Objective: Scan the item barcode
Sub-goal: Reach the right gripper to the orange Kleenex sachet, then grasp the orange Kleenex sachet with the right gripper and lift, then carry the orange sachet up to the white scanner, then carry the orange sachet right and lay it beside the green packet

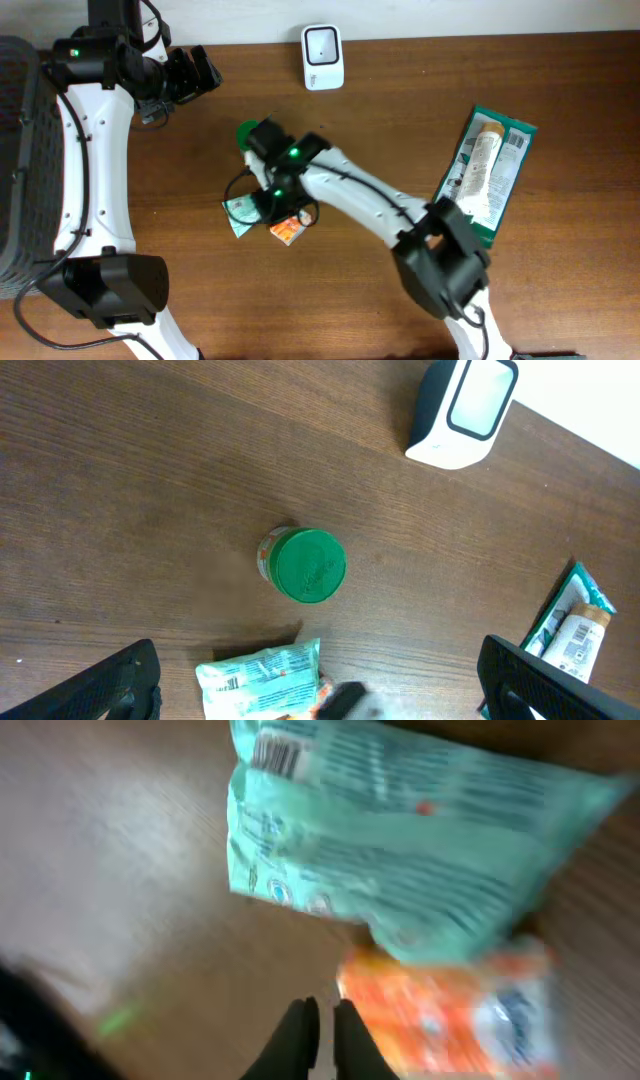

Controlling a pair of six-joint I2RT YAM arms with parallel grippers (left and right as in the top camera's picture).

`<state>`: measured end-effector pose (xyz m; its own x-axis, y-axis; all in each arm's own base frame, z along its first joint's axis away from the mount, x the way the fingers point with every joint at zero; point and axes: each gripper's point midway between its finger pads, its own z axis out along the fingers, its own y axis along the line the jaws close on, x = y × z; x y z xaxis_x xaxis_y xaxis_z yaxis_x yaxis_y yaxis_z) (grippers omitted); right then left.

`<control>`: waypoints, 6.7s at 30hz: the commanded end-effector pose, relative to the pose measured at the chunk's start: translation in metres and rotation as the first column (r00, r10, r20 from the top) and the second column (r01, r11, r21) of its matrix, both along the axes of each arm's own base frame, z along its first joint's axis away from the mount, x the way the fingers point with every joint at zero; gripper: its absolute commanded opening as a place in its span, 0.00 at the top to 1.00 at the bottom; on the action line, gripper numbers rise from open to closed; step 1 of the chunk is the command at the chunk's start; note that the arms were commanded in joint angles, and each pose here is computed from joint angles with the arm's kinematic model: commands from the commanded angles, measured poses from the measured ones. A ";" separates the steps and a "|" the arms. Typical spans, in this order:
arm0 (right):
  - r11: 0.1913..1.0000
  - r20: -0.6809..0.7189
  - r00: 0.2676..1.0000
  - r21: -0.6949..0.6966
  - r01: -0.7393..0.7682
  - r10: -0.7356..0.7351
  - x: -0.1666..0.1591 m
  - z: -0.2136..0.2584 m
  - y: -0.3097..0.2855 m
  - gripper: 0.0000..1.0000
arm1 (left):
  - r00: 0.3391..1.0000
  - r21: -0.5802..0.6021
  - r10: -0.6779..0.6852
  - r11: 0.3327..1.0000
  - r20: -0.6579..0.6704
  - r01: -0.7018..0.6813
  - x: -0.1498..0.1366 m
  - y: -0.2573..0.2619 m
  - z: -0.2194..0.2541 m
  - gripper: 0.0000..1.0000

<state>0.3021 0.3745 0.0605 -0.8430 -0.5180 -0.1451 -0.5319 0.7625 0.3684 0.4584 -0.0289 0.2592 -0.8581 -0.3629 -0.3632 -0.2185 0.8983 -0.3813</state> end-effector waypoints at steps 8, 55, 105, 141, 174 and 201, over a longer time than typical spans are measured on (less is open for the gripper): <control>0.981 0.094 0.996 -0.195 0.019 -0.001 0.001 -0.046 -0.007 0.96 | 1.000 0.010 -0.001 1.000 0.026 0.000 -0.001 0.003 0.010 0.01; 0.977 -0.044 0.982 0.098 0.187 -0.184 0.033 0.035 -0.139 0.96 | 1.000 0.010 0.000 1.000 0.026 0.000 -0.001 0.003 0.010 0.01; 0.482 0.046 0.998 0.876 -0.020 -0.043 0.015 0.331 -0.175 0.96 | 1.000 0.010 -0.001 1.000 0.025 0.000 -0.002 0.003 0.010 0.01; 0.840 0.836 0.469 -0.453 0.297 0.285 0.325 0.133 -0.177 0.96 | 1.000 0.010 -0.001 1.000 0.025 0.000 -0.002 0.003 0.010 0.01; 0.799 0.849 0.286 -0.520 0.302 0.444 0.363 0.106 -0.141 0.95 | 1.000 0.010 -0.001 1.000 0.025 0.000 -0.002 0.003 0.010 0.01; 0.688 0.079 0.706 -0.169 0.705 -0.704 0.081 0.174 -0.384 0.96 | 1.000 0.010 -0.001 1.000 0.026 0.000 -0.001 0.003 0.010 0.01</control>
<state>0.3857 0.0030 0.2737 -0.9538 0.1688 -0.2484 0.1207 0.9728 0.1976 0.4584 -0.0290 0.2593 -0.8582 -0.3629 -0.3631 -0.2183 0.8982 -0.3816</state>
